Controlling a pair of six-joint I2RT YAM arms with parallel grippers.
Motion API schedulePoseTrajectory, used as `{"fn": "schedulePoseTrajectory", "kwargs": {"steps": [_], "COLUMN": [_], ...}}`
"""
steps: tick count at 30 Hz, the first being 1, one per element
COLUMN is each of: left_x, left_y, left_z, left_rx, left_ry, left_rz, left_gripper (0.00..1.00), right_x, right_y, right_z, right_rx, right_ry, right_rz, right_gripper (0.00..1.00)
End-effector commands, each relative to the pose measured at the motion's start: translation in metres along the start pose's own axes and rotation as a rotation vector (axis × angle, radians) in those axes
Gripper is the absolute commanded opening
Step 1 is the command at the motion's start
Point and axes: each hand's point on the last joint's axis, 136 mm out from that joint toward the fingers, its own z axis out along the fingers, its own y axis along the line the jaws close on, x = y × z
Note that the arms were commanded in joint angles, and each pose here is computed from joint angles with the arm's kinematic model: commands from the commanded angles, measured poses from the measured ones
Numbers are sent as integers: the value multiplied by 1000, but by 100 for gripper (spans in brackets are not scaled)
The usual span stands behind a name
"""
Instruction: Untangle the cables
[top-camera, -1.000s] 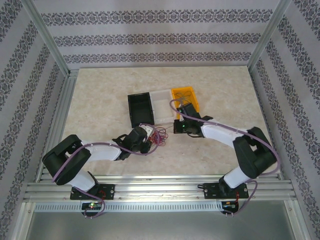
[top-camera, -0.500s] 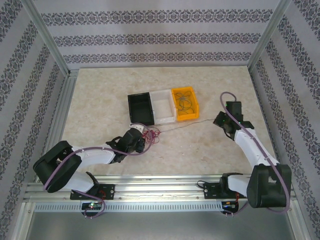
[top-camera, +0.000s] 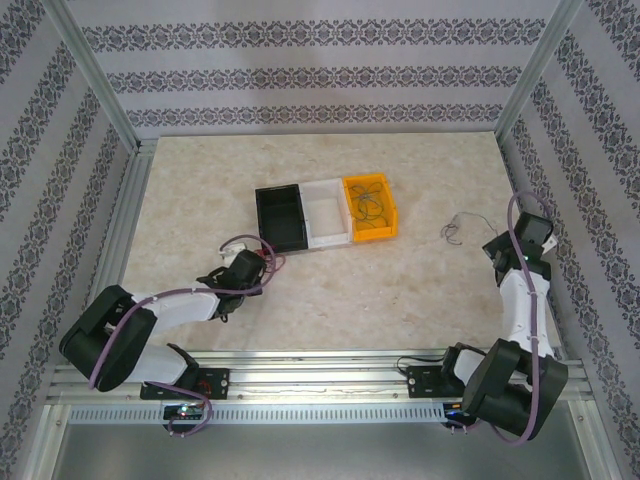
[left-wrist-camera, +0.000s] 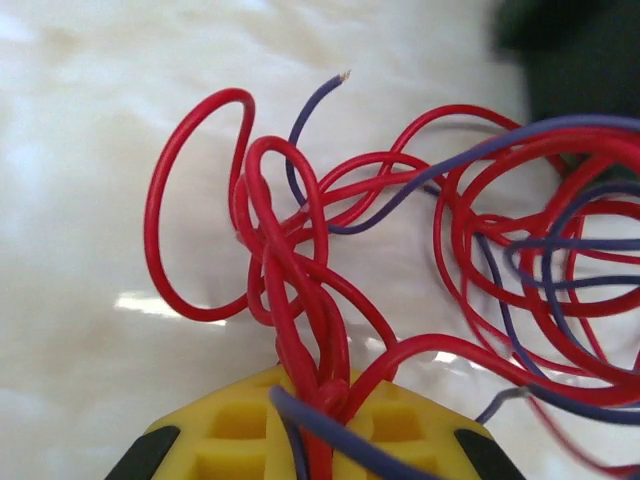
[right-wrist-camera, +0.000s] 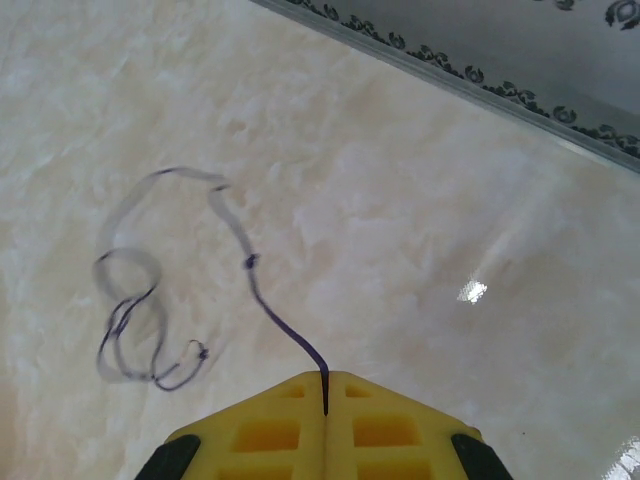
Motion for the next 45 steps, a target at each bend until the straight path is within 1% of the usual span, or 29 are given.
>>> {"fn": "schedulePoseTrajectory", "kwargs": {"steps": [1, 3, 6, 11, 14, 17, 20, 24, 26, 28, 32, 36, 40, 45], "left_x": [13, 12, 11, 20, 28, 32, 32, 31, 30, 28, 27, 24, 21, 22], "left_y": [26, 12, -17, -80, -107, -118, -119, -116, -112, -109, -107, -102, -98, -97], "left_z": [1, 3, 5, -5, -15, -18, -19, -18, -16, -16, -18, -21, -24, -24], "left_rx": [-92, -31, 100, 393, 513, 562, 564, 545, 521, 512, 506, 497, 487, 479], "left_ry": [59, 66, 66, 82, 96, 108, 108, 101, 95, 85, 74, 59, 41, 46], "left_rz": [-16, 25, 104, 240, 328, 359, 365, 362, 354, 346, 342, 333, 326, 324], "left_gripper": [0, 0, 0, 0, 0, 0, 0, 0, 0, 0, 0, 0, 0, 0], "right_x": [7, 6, -2, -20, -27, -26, -19, -5, 2, 11, 30, 45, 56, 75], "right_y": [18, 34, 65, 128, 167, 202, 236, 283, 304, 324, 357, 379, 388, 384], "right_z": [-7, -15, -41, -104, -149, -187, -219, -249, -253, -247, -217, -188, -169, -143], "right_rx": [-78, -126, -227, -463, -624, -752, -847, -941, -967, -984, -962, -941, -918, -865], "right_ry": [21, 1, -58, -169, -224, -250, -266, -284, -280, -259, -216, -182, -164, -114], "right_rz": [-1, -51, -124, -248, -303, -358, -430, -545, -582, -613, -676, -698, -706, -704], "right_gripper": [0, 0, 0, 0, 0, 0, 0, 0, 0, 0, 0, 0, 0, 0]}}
